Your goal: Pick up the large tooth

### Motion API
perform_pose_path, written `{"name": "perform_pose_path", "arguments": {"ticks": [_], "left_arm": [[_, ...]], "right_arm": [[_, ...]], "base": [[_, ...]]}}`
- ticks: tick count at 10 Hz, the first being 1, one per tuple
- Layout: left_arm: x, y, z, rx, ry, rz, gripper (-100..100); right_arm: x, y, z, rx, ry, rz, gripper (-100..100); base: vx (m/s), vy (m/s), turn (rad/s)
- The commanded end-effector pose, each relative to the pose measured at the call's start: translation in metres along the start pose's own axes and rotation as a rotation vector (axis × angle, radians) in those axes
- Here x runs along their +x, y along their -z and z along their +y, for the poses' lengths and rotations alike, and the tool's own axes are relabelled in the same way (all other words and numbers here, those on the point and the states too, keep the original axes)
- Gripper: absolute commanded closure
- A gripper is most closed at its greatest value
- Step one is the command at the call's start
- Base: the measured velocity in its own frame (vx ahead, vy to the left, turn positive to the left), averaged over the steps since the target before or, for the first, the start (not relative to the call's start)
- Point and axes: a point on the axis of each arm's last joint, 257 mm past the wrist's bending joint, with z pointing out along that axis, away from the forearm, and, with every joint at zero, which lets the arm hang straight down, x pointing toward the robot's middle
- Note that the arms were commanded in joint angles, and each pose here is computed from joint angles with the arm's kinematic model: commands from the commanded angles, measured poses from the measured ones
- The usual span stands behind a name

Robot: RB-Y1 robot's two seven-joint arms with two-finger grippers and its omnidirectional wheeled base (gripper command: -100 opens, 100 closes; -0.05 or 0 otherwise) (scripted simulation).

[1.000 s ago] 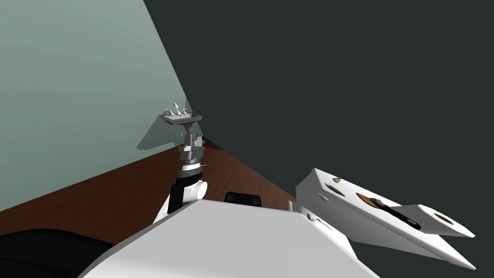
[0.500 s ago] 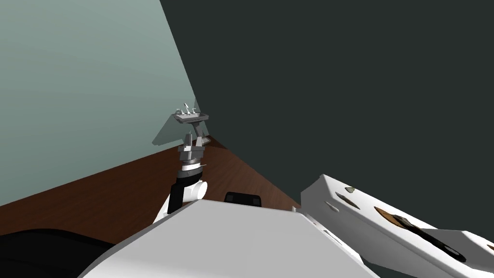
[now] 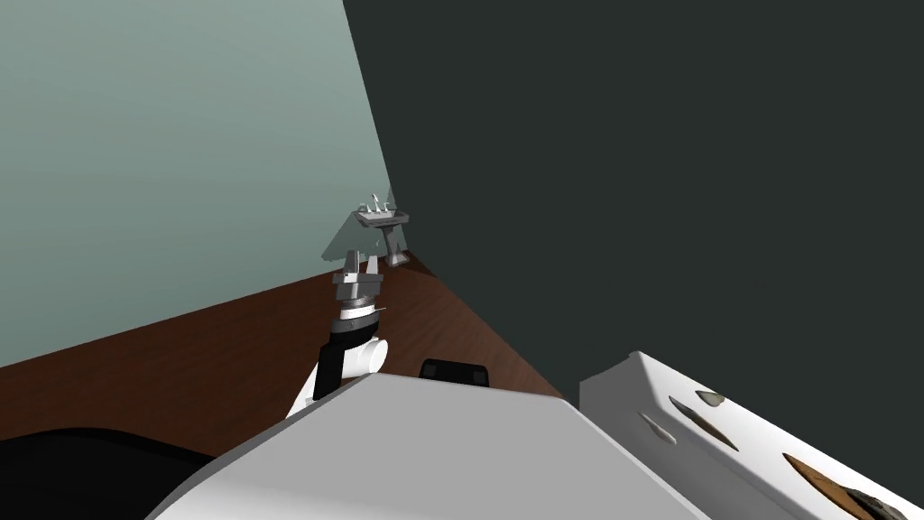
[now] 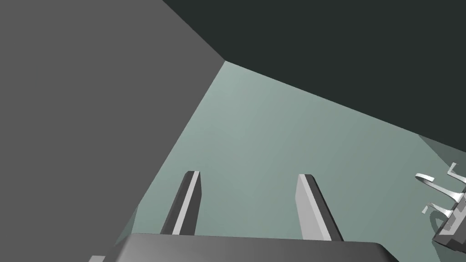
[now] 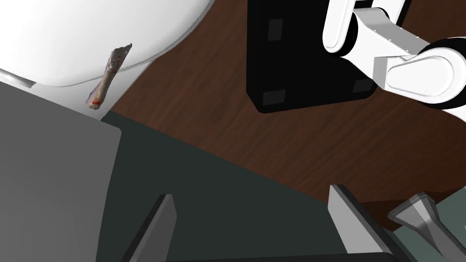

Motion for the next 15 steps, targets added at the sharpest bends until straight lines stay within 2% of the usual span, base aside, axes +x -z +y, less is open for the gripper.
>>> {"name": "perform_pose_path", "arguments": {"ticks": [1, 2, 3, 4, 5, 7, 9, 10, 11, 12, 13, 14, 15], "left_arm": [[0.0, 0.0, 0.0, 0.0, 0.0, 0.0, 0], [0.0, 0.0, 0.0, 0.0, 0.0, 0.0, 0], [0.0, 0.0, 0.0, 0.0, 0.0, 0.0, 0], [0.0, 0.0, 0.0, 0.0, 0.0, 0.0, 0], [0.0, 0.0, 0.0, 0.0, 0.0, 0.0, 0], [0.0, 0.0, 0.0, 0.0, 0.0, 0.0, 0], [0.0, 0.0, 0.0, 0.0, 0.0, 0.0, 0], [0.0, 0.0, 0.0, 0.0, 0.0, 0.0, 0], [0.0, 0.0, 0.0, 0.0, 0.0, 0.0, 0], [0.0, 0.0, 0.0, 0.0, 0.0, 0.0, 0], [0.0, 0.0, 0.0, 0.0, -0.001, 0.0, 0], [0.0, 0.0, 0.0, 0.0, -0.001, 0.0, 0], [0.0, 0.0, 0.0, 0.0, 0.0, 0.0, 0]], "right_arm": [[0.0, 0.013, -0.019, 0.036, 0.035, 0.028, -100], [0.003, 0.035, -0.042, 0.08, 0.079, 0.067, -100], [0.004, 0.038, -0.047, 0.092, 0.083, 0.072, -100], [0.003, 0.059, -0.066, 0.129, 0.126, 0.105, -100], [0.004, 0.063, -0.072, 0.143, 0.129, 0.111, -100], [-0.002, 0.106, -0.114, 0.232, 0.213, 0.168, -100], [-0.011, 0.136, -0.14, 0.295, 0.277, 0.199, -100], [-0.015, 0.143, -0.147, 0.312, 0.298, 0.204, -100], [-0.016, 0.142, -0.15, 0.316, 0.316, 0.194, -100], [-0.012, 0.128, -0.142, 0.295, 0.31, 0.173, -100], [-0.014, 0.134, -0.146, 0.304, 0.309, 0.184, -100], [-0.014, 0.133, -0.146, 0.302, 0.311, 0.182, 0], [-0.009, 0.132, -0.15, 0.309, 0.292, 0.179, -100]], "base": [[-0.007, -0.011, 0.157], [-0.016, -0.005, 0.258], [-0.014, -0.013, 0.163], [-0.019, -0.014, 0.248], [-0.019, -0.019, 0.141], [-0.026, -0.034, 0.314], [-0.032, -0.064, 0.302], [-0.026, -0.094, 0.264], [-0.006, -0.138, 0.318], [0.014, -0.189, 0.297], [0.008, -0.094, 0.066], [0.001, -0.017, -0.005], [-0.039, 0.004, 0.158]]}}
